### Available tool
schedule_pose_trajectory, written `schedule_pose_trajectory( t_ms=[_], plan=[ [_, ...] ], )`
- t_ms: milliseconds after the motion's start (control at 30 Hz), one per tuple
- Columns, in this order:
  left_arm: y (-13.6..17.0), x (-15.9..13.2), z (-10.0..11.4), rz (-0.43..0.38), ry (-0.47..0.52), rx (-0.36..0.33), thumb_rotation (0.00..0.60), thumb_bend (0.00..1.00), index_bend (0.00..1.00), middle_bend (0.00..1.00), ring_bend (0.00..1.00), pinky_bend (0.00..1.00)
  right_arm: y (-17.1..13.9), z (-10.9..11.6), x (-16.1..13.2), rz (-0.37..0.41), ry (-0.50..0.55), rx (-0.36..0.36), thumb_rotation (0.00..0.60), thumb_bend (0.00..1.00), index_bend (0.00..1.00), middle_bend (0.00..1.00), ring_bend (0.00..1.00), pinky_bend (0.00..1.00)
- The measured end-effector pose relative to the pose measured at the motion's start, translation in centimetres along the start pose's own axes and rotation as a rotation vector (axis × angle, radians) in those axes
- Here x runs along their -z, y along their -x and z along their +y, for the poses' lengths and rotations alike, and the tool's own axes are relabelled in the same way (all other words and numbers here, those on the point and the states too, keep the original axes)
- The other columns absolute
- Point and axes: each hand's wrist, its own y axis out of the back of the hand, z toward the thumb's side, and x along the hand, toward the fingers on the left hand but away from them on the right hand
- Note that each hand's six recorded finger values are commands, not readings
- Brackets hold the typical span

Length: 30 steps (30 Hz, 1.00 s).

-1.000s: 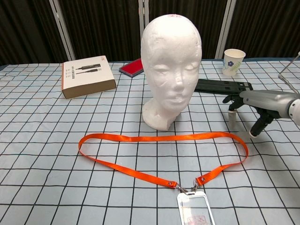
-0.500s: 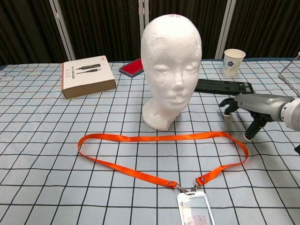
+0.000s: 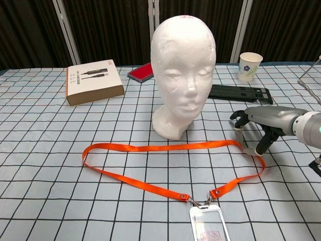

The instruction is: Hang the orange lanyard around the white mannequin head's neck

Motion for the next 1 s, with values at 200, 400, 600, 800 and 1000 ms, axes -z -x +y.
schedule_pose_trajectory(
  t_ms=[200,400,600,800,1000],
  plan=[
    [0.0,-0.1,0.0,-0.002,0.000,0.000,0.600,0.02,0.00,0.00,0.00,0.00,-0.3,1.0,-0.8,0.019,0.011,0.022,0.600,0.29,0.52,0.06,0.00,0.00],
    [0.0,-0.1,0.0,-0.004,0.000,0.000,0.600,0.02,0.00,0.00,0.00,0.00,-0.1,1.3,-1.6,0.029,0.003,0.037,0.600,0.29,0.51,0.06,0.00,0.00],
    [0.0,-0.1,0.0,-0.003,0.000,0.000,0.600,0.02,0.00,0.00,0.00,0.00,0.7,0.8,-2.3,0.034,-0.042,0.058,0.600,0.29,0.51,0.06,0.00,0.00],
    [0.0,0.1,0.1,0.000,0.003,-0.001,0.600,0.02,0.00,0.00,0.00,0.00,1.2,0.4,-2.5,0.026,-0.079,0.060,0.600,0.30,0.51,0.06,0.00,0.00],
    [0.0,0.2,0.2,0.002,0.007,-0.001,0.600,0.02,0.00,0.00,0.00,0.00,1.3,-0.1,-2.2,0.010,-0.098,0.045,0.600,0.33,0.56,0.07,0.00,0.00]
  ],
)
